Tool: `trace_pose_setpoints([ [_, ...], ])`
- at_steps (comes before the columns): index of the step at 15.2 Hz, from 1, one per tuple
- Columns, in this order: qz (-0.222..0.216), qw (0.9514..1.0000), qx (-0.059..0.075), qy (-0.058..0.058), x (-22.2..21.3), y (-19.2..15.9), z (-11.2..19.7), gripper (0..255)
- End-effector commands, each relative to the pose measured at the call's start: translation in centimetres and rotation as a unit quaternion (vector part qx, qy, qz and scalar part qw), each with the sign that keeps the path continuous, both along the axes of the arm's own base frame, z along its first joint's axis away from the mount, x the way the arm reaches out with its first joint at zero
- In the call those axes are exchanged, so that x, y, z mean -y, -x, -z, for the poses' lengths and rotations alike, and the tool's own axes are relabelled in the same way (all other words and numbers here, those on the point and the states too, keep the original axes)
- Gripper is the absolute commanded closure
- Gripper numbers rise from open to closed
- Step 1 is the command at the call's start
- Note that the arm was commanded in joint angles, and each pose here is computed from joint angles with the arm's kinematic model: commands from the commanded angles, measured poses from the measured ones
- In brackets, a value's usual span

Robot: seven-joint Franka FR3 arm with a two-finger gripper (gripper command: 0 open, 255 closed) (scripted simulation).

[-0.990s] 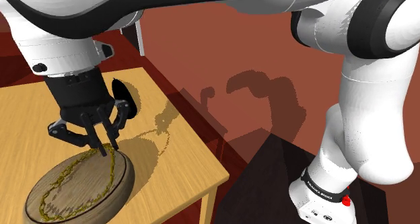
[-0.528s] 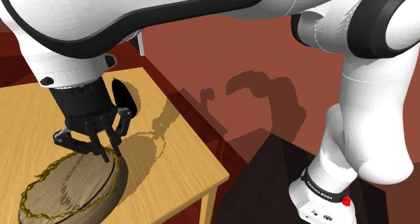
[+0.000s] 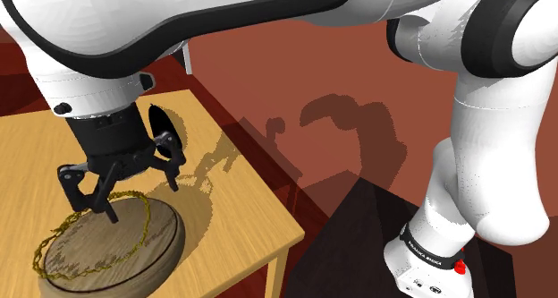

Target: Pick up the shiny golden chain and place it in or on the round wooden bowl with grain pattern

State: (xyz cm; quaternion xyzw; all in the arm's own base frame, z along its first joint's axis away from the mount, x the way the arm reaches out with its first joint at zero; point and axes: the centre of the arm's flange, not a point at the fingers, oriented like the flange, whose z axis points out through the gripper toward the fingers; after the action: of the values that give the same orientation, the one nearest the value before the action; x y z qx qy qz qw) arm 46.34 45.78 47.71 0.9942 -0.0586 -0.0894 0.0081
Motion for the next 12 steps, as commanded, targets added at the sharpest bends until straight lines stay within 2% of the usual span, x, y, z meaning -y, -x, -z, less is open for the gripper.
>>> trace_pose_setpoints([
  [1,0.000,1.0000,0.000,0.000,0.0,0.0,0.0,0],
  [5,0.000,1.0000,0.000,0.000,0.0,-0.9,-4.9,0],
  [12,0.000,1.0000,0.000,0.000,0.0,-0.9,-4.9,0],
])
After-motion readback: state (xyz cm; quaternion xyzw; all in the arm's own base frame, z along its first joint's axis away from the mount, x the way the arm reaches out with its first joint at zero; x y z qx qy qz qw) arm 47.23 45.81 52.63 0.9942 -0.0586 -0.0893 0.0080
